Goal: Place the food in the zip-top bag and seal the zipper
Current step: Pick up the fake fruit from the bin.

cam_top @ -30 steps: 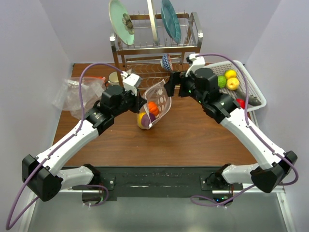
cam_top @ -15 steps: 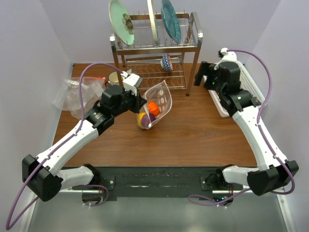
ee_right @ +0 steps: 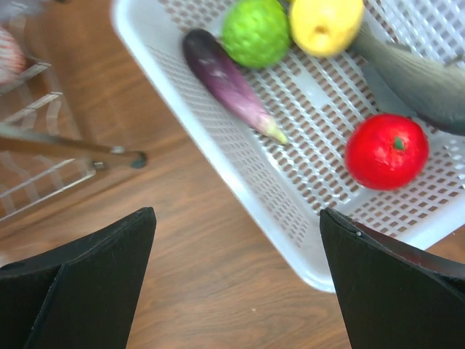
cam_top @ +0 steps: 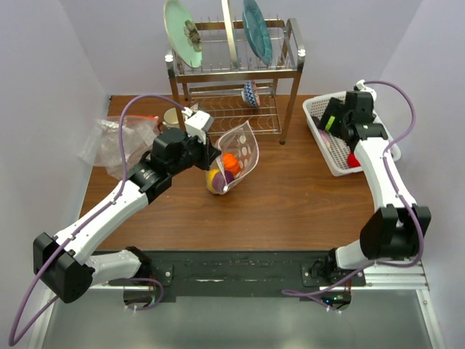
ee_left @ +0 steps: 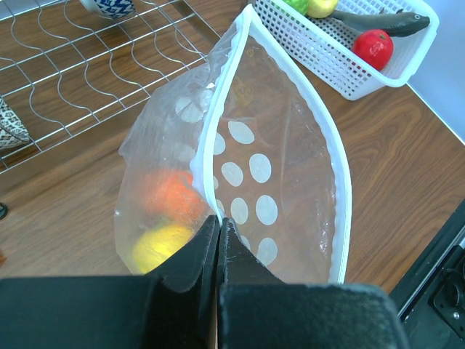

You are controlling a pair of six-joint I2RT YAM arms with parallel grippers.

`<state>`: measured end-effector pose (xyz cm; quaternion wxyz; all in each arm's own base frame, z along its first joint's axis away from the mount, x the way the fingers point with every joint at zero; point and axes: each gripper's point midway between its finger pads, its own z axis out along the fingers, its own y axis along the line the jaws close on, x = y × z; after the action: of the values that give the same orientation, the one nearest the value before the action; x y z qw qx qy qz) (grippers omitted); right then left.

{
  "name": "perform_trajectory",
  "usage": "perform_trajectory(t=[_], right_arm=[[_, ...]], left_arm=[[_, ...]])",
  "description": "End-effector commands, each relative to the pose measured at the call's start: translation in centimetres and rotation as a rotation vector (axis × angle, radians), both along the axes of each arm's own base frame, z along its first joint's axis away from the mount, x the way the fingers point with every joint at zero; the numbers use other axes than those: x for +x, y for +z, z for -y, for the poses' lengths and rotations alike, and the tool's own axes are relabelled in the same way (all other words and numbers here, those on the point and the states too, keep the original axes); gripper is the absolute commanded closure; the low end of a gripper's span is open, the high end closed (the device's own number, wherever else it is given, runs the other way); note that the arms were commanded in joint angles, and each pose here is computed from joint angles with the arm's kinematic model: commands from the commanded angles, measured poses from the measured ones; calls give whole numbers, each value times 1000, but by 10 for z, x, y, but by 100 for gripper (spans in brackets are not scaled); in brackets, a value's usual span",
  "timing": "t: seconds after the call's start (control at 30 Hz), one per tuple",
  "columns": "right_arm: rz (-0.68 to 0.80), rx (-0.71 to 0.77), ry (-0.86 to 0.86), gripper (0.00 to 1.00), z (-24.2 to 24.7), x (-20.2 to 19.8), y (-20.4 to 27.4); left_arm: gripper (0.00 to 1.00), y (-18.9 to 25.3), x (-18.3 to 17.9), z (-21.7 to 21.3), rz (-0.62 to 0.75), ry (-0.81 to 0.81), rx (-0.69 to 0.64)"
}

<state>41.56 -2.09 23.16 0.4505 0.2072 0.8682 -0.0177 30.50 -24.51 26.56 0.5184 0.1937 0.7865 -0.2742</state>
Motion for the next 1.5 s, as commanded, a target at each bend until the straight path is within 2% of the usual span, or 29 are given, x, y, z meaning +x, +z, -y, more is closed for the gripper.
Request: perform_trajectory(t=[0.0,0.23,0.47,0.83,1.17,1.27,1.3,1.37,1.47], right_arm=[[-87,-82,-122,1,27,-1,-8],[-206,-182,-290,1,77,3,-33],[-269,-188,-373,1,113,7,-55],[-383,-192,-438,1,129,2,-121],[-394,-138,-489,5,145,15,-155],[-388,-130,-508,17,148,17,-157],[-375,-126,-506,27,148,18,-152],[-343,-119,-500,37,147,18,-145],[-272,-111,-481,40,143,18,-124]], left_arm=[[100,19,2,1,50,-5,-52],[100,17,0,4,37,-21,-57],[100,18,-1,5,38,-28,-62],[100,18,-2,5,31,-33,-67],[100,19,-1,3,40,-23,-62],[100,18,-1,3,39,-20,-60],[100,18,0,3,38,-19,-59],[100,18,0,2,38,-16,-58],[100,18,0,2,41,-15,-56]])
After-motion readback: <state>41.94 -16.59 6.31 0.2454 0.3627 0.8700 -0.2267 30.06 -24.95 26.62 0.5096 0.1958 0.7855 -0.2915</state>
